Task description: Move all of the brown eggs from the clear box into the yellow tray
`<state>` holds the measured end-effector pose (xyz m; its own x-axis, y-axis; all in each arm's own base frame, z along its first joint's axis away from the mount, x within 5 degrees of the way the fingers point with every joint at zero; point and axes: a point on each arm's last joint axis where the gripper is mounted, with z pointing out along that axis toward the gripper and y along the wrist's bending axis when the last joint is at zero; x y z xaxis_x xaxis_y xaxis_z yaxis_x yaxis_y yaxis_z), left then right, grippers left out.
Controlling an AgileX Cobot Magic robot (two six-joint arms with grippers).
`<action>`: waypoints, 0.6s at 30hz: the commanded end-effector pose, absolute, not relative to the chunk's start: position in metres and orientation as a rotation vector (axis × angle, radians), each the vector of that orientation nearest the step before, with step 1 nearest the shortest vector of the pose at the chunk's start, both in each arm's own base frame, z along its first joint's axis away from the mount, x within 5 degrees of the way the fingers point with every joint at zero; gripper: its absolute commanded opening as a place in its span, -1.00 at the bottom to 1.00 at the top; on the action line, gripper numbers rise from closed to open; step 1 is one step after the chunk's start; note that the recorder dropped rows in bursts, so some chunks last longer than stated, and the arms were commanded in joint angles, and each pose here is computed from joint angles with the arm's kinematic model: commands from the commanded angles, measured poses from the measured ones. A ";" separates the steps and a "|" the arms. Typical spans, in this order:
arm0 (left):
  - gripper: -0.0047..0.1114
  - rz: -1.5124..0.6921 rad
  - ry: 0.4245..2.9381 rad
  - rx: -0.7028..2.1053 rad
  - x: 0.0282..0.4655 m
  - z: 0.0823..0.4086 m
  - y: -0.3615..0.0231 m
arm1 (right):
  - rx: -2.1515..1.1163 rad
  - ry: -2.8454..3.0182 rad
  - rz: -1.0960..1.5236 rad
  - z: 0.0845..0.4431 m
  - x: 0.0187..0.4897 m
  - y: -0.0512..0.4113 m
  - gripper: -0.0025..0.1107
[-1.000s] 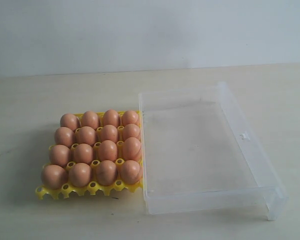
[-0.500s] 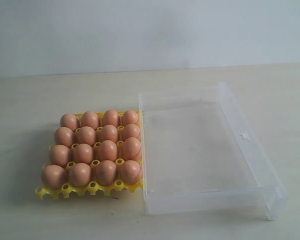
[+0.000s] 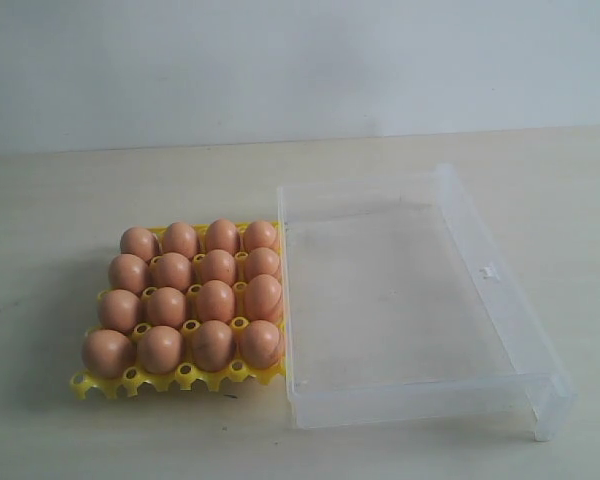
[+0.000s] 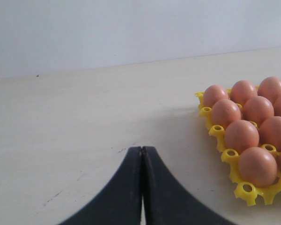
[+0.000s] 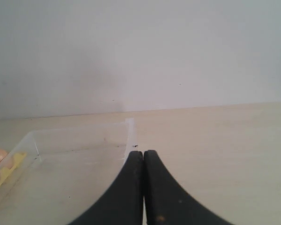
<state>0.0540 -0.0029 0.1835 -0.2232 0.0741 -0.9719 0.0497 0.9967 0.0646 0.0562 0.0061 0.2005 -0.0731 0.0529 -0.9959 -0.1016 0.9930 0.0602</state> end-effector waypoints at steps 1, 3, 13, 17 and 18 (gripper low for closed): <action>-0.92 0.011 1.791 0.089 0.054 0.185 -0.003 | -0.024 1.626 0.097 0.200 0.056 0.005 -0.96; -0.92 0.013 1.791 0.091 0.054 0.185 -0.003 | -0.015 1.626 0.089 0.200 0.056 0.004 -0.96; -0.92 0.011 1.791 0.089 0.054 0.185 -0.003 | -0.004 1.624 0.078 0.200 0.056 0.003 -0.96; -0.92 0.011 1.791 0.089 0.054 0.185 -0.003 | -0.004 1.624 0.078 0.200 0.056 0.003 -0.96; -0.92 0.011 1.791 0.089 0.054 0.185 -0.003 | -0.004 1.624 0.078 0.200 0.056 0.003 -0.96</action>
<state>0.0540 -0.0029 0.1835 -0.2232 0.0741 -0.9719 0.0497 0.9967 0.0646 0.0565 0.0035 0.2006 -0.0699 0.0563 -0.9960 -0.0559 0.9966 0.0602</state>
